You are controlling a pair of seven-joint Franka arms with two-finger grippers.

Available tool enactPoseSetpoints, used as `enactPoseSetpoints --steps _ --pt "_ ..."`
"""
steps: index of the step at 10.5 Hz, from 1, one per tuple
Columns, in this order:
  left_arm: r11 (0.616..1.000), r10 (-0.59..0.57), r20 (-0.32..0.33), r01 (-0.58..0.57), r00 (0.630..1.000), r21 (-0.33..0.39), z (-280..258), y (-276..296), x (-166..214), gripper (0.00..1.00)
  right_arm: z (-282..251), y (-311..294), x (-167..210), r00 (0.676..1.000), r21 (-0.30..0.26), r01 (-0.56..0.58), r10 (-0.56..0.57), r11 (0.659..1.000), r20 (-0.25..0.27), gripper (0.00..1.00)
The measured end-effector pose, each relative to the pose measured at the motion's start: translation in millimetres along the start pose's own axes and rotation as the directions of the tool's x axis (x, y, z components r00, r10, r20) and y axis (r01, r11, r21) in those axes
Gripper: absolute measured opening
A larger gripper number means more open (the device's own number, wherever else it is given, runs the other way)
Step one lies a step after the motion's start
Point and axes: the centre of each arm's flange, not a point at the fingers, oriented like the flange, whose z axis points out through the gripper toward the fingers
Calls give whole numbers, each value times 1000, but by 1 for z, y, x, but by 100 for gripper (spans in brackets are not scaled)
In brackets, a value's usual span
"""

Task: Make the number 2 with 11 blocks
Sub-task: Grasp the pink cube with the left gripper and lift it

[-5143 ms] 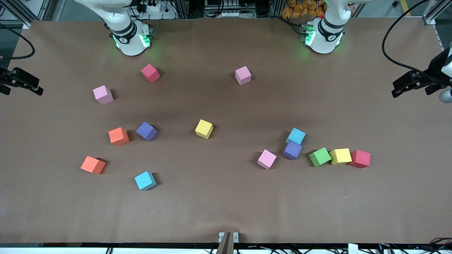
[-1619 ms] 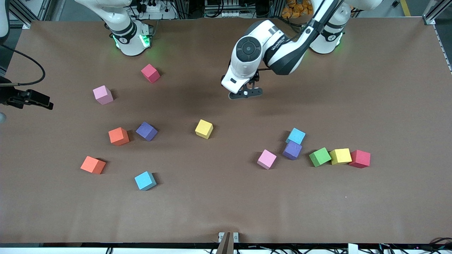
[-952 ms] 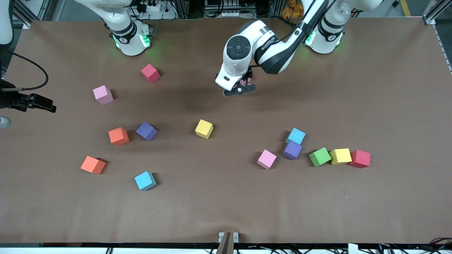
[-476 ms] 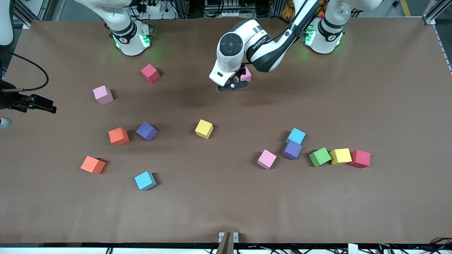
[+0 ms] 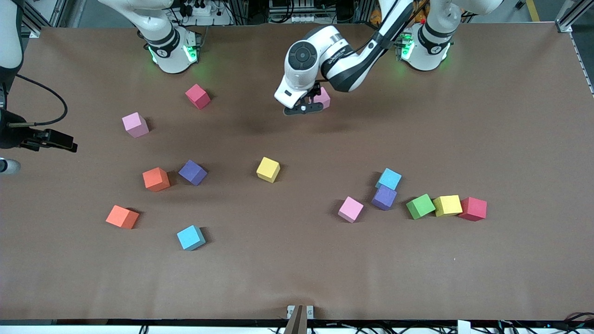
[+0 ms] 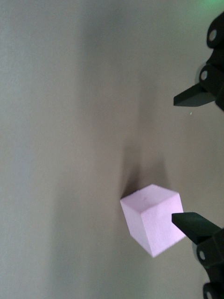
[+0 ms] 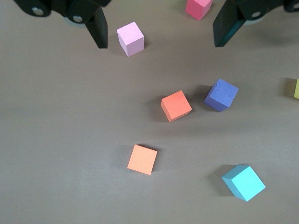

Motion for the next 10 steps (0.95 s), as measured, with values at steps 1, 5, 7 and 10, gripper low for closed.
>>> enactPoseSetpoints --steps 1,5,7,10 --pt "1000 -9 -13 9 1000 -1 -9 -10 0 100 3 1 3 1000 0 -1 1 1000 -1 100" --pt "999 -42 -16 42 999 31 -3 -33 -3 100 7 1 5 1000 0 -2 2 1000 1 100" --pt "998 -47 -8 47 999 48 6 -39 -4 100 7 1 5 1000 0 -2 2 1000 1 100" --pt "997 -60 5 60 998 46 8 -41 -6 100 7 1 5 1000 0 -2 2 1000 0 100"
